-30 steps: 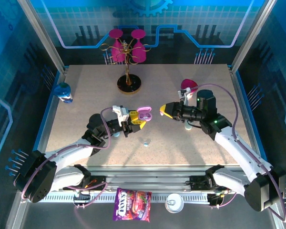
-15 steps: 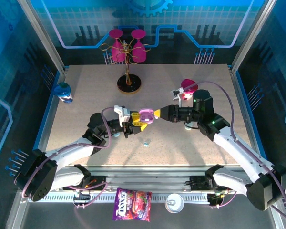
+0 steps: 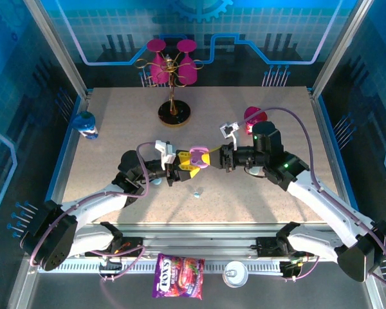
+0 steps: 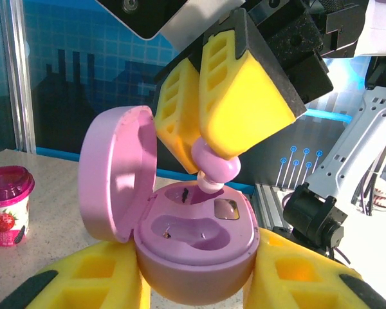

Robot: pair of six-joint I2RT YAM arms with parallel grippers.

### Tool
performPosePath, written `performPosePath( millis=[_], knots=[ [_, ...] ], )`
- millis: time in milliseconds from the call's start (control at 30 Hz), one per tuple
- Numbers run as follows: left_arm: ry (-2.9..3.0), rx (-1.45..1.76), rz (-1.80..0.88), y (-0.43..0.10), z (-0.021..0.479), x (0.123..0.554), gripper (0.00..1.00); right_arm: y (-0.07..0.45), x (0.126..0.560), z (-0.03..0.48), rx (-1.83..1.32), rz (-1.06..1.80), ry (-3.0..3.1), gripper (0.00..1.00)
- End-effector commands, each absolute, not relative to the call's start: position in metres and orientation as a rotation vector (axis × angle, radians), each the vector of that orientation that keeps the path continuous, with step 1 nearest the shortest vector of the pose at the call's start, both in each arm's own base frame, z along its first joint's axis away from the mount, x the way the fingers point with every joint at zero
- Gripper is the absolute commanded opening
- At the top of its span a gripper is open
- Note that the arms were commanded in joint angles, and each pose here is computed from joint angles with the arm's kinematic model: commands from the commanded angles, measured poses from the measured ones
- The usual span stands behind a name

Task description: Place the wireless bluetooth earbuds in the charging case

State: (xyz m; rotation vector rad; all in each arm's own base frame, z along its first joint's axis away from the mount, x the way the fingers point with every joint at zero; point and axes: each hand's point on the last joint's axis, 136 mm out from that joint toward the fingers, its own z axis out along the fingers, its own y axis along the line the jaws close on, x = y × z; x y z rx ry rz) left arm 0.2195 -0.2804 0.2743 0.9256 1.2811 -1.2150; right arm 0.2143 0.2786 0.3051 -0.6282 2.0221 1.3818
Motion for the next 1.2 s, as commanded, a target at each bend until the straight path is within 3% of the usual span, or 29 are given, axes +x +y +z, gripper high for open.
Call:
performPosePath(
  millis=[0, 1167],
  knots=[
    [1.183, 0.946, -1.231, -0.282, 0.301, 0.213, 0.31, 0.278, 0.217, 0.307, -0.646, 1.322, 2.024, 0.14],
    [1.146, 0.944, -1.239, -0.282, 0.308, 0.21, 0.31, 0.265, 0.233, 0.276, -0.551, 1.006, 2.25, 0.29]
  ],
)
